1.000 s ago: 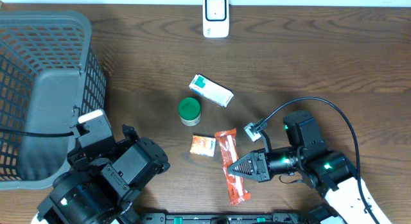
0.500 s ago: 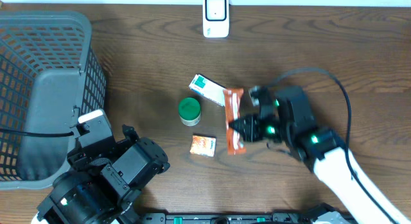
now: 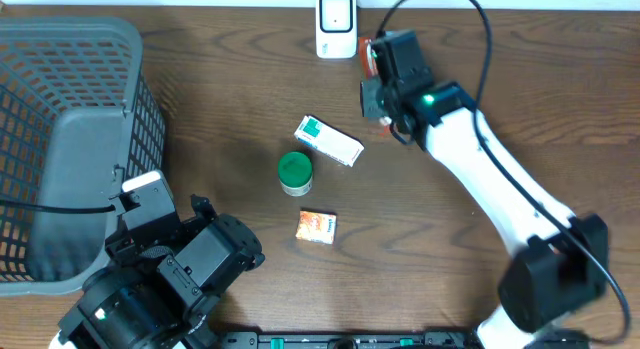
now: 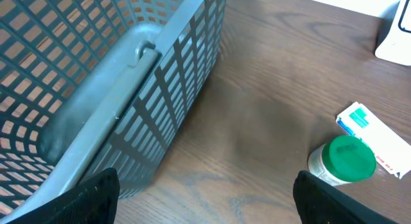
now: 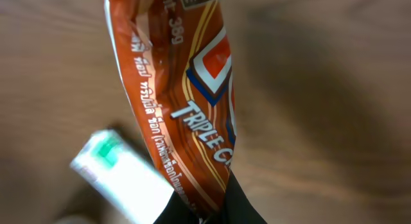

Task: Scan the item barcode
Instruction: 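Carry the chocolate bar to the white barcode scanner with the right gripper, then move the chocolate bar to the table's right edge and release it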

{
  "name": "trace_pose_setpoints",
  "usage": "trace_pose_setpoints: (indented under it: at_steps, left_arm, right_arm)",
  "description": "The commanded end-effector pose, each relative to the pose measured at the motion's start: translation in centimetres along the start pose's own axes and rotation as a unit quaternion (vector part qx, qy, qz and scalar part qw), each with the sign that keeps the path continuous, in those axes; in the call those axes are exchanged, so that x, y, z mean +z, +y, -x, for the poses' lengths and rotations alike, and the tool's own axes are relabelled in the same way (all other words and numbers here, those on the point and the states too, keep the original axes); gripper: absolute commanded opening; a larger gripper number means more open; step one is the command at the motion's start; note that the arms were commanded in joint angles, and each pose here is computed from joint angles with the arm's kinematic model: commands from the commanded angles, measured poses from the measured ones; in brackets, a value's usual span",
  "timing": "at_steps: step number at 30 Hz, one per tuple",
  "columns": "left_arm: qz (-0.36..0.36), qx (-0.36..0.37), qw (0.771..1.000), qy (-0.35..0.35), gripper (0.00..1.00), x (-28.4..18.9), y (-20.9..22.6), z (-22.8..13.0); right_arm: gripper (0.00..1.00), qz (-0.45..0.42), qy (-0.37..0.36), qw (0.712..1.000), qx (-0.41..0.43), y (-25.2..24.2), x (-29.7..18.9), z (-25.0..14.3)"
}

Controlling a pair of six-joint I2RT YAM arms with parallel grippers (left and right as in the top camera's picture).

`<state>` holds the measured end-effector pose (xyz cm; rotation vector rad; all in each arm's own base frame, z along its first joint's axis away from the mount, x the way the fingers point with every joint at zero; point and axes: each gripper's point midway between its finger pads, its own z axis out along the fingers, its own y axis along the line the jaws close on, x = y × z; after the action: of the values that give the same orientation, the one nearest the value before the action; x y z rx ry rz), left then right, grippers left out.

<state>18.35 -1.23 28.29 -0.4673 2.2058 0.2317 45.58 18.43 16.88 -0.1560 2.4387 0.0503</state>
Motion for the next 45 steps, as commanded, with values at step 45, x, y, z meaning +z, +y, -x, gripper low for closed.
trace_pose_setpoints:
  at_steps: [45]
  left_arm:
    - [0.004, -0.004, 1.0, -0.003, 0.85, 0.0, 0.2, 0.1]
  right_arm:
    - [0.01, -0.421, -0.062, 0.806, -0.411, 1.4, 13.6, 9.2]
